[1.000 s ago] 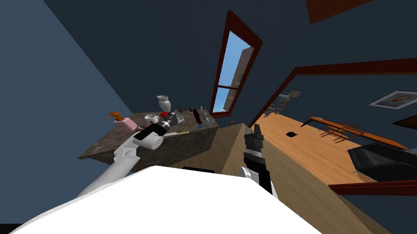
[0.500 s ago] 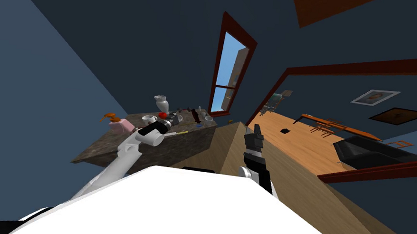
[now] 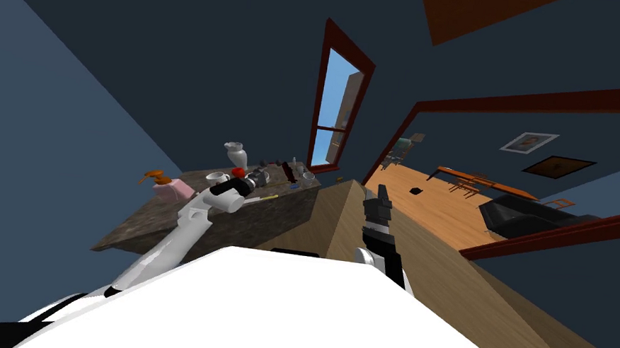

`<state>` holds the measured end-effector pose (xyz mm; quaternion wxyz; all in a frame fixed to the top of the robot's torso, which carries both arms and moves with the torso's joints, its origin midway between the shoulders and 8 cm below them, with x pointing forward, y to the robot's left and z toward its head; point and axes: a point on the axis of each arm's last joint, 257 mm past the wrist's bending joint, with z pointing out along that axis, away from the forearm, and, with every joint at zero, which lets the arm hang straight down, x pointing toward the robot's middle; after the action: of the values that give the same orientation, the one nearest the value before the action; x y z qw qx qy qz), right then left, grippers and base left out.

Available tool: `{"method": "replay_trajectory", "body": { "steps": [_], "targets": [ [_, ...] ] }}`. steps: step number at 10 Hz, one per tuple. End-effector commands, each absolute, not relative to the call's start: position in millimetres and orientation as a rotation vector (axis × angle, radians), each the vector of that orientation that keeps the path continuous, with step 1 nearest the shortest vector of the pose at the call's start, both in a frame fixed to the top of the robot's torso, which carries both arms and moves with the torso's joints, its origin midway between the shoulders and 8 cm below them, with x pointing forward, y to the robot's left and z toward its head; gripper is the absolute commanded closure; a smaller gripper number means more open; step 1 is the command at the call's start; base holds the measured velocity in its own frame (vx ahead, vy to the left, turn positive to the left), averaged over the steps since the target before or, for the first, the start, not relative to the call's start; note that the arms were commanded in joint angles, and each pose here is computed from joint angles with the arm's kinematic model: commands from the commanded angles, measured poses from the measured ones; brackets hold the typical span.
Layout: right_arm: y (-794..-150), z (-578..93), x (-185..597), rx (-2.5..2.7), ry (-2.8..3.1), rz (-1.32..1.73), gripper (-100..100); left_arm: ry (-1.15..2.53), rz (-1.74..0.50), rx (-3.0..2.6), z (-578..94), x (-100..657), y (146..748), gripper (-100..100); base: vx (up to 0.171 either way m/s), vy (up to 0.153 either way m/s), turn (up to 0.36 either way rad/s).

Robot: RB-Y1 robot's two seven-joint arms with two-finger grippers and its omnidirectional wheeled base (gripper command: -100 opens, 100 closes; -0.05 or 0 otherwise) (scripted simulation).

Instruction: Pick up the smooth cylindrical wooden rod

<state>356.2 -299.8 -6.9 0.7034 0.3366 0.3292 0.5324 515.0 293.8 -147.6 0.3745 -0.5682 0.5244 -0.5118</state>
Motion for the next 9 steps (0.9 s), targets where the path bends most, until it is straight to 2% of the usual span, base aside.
{"method": "replay_trajectory", "body": {
  "steps": [1,9],
  "targets": [
    [-300,-7,356,0.749,0.732,1.184,0,1.359,-1.289,-1.484,-154,514,296,-100,-0.004,0.006,0.013],
    [-300,-7,356,0.749,0.732,1.184,0,1.418,-1.187,-1.763,-199,520,311,-100,0.010,0.008,-0.075]
  ]
}}
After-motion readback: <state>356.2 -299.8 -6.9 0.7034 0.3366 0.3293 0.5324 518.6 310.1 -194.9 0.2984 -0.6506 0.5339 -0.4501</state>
